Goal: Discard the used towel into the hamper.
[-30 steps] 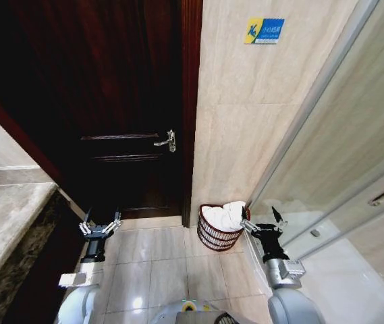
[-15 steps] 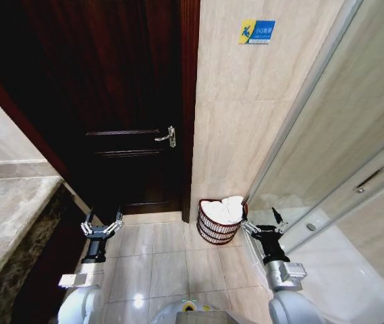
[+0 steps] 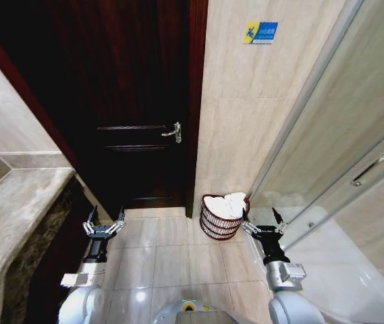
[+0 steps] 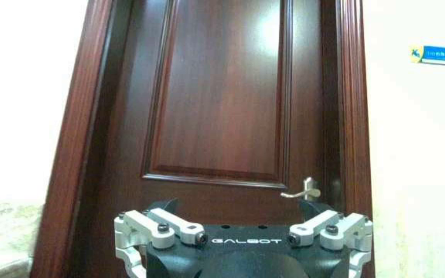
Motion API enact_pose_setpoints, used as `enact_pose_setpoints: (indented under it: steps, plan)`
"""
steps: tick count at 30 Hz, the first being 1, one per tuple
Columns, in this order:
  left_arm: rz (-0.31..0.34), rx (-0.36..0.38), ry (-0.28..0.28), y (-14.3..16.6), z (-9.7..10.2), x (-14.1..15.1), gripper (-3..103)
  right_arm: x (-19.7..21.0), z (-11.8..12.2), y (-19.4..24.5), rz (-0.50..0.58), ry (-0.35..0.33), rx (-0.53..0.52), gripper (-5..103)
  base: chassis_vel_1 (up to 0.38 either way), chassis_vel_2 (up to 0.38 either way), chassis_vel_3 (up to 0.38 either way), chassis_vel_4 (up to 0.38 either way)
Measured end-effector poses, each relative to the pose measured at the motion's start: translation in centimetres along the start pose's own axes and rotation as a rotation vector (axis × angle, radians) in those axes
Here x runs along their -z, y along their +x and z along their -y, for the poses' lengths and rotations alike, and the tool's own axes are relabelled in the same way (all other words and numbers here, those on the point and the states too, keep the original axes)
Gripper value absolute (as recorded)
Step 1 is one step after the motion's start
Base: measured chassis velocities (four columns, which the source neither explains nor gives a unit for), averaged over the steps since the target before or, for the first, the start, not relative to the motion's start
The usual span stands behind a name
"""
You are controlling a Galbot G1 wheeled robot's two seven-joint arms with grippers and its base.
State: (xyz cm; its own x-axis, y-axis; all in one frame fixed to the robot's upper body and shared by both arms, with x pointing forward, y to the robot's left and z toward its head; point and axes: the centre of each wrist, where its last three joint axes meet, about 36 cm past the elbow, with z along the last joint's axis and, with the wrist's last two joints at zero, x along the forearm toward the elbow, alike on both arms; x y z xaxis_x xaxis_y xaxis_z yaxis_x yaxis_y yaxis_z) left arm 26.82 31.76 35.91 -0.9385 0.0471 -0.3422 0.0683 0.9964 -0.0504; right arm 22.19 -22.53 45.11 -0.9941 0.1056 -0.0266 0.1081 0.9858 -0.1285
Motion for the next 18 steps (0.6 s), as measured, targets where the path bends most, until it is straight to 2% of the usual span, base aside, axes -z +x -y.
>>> enact_pose_setpoints:
  steps: [18]
  plan:
    - [0.013,-0.001,-0.016,0.02,-0.23,-0.41,100,-0.13,-0.13,0.01,-0.005,0.002,0.002,100,0.081,-0.055,-0.06,0.077]
